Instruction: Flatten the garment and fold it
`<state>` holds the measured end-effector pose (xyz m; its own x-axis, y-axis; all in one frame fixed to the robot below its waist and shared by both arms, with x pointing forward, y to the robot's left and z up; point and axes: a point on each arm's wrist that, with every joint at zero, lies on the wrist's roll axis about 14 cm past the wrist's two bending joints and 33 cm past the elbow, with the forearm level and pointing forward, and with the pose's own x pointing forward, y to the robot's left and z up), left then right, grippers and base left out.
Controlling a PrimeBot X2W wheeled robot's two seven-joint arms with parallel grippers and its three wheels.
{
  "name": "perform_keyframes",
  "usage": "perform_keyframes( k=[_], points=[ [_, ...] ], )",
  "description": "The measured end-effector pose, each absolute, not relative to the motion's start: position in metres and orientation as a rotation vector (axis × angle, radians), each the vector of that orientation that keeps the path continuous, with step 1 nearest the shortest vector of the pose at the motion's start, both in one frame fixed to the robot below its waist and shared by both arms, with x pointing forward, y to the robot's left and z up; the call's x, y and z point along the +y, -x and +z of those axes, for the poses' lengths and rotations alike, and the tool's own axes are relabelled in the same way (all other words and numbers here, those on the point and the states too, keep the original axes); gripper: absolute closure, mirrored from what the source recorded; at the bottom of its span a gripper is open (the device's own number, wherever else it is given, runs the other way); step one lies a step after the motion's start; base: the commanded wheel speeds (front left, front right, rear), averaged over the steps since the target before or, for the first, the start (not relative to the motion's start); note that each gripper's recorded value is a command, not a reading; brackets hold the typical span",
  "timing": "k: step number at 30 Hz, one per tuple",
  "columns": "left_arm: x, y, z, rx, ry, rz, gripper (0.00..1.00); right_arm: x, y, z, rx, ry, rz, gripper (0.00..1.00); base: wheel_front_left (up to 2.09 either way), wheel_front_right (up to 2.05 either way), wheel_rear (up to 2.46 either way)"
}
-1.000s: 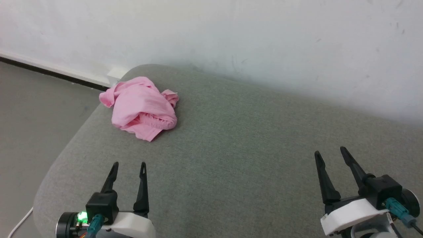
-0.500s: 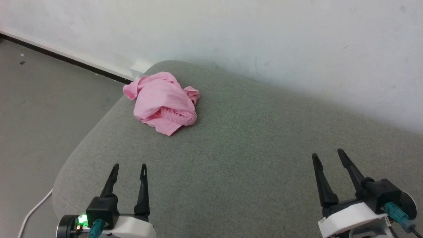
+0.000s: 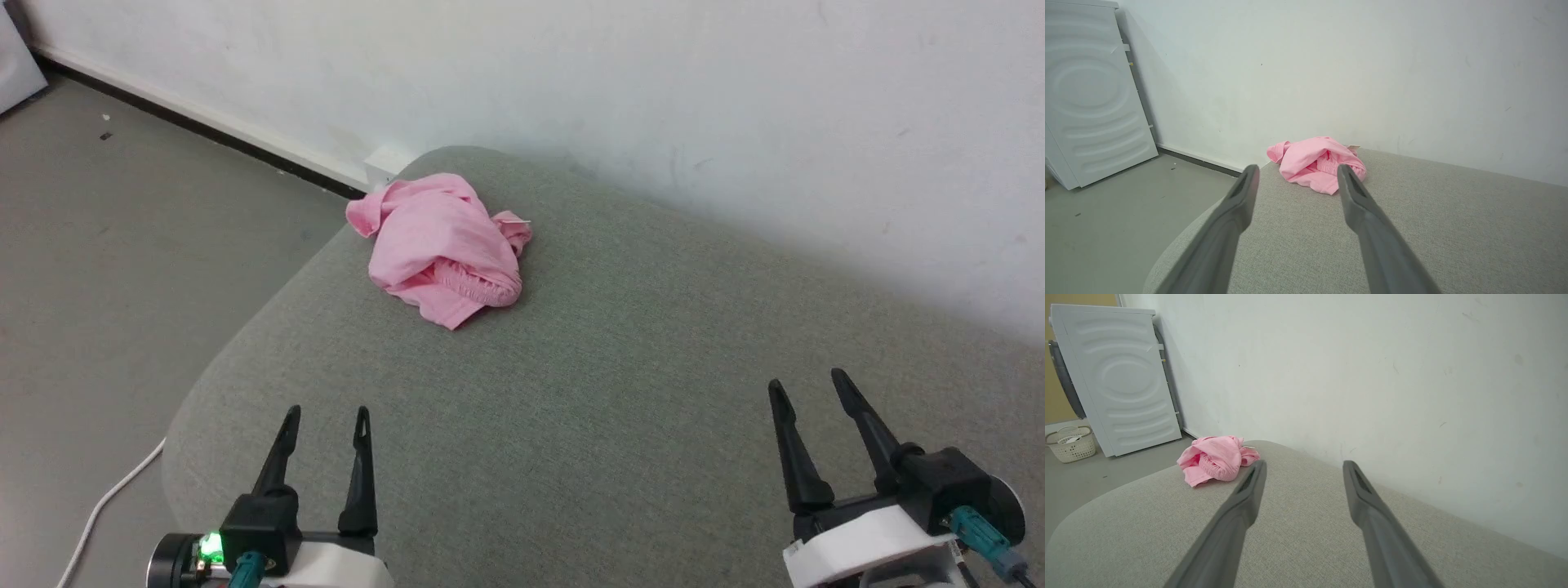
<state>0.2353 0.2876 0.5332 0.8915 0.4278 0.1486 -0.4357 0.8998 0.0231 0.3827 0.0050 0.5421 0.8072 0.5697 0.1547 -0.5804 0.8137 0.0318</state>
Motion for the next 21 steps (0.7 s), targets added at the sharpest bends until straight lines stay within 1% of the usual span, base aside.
perform_keyframes(
  k=[21],
  points=[
    [0.301, -0.203, 0.533, -0.164, -0.068, 0.551, 0.00, 0.039, -0.378, 0.541, -0.152, -0.112, 0.715, 0.00, 0.00, 0.00, 0.00]
  ],
)
